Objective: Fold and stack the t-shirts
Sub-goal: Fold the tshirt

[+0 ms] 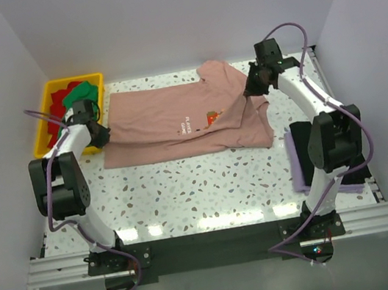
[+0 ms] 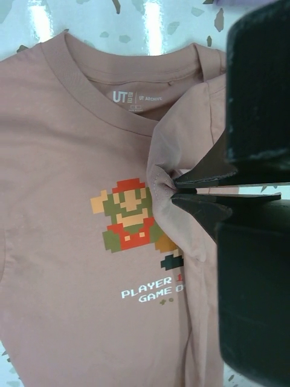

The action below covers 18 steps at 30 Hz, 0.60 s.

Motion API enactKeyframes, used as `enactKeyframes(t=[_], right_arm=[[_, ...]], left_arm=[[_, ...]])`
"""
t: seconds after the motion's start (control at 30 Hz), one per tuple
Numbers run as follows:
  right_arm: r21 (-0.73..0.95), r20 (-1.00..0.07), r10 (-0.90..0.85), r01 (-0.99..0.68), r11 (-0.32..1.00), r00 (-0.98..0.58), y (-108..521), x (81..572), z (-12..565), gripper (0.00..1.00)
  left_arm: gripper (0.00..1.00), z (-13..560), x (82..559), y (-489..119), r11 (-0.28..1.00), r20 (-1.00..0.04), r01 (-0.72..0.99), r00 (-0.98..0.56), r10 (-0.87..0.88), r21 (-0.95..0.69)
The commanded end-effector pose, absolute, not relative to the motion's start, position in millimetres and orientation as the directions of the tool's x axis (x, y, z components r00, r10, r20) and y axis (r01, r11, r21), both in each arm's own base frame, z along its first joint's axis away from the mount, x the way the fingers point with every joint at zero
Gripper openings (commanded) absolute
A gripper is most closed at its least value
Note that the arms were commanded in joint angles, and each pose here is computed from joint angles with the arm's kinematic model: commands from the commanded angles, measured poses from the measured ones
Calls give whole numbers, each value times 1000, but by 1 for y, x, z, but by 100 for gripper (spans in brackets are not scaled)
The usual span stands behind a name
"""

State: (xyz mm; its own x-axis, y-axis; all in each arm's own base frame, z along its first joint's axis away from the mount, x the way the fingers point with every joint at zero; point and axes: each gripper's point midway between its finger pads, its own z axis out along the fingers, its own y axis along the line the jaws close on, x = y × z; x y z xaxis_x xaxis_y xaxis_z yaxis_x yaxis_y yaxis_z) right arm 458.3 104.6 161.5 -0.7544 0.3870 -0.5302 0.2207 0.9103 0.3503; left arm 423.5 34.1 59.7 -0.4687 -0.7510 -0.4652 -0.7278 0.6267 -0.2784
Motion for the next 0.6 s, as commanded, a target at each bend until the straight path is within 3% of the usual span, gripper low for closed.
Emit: enactKeyframes(t=[0.0, 0.57], right_arm=[[363, -565, 369, 179, 914, -738, 107, 473, 176, 0], [398, -585, 338, 103, 912, -737, 123, 512, 183, 0]], left_arm=[[0, 75, 437, 48, 615, -504, -733, -429, -750, -292], [0, 62, 438, 52, 613, -489, -738, -439, -753, -281]])
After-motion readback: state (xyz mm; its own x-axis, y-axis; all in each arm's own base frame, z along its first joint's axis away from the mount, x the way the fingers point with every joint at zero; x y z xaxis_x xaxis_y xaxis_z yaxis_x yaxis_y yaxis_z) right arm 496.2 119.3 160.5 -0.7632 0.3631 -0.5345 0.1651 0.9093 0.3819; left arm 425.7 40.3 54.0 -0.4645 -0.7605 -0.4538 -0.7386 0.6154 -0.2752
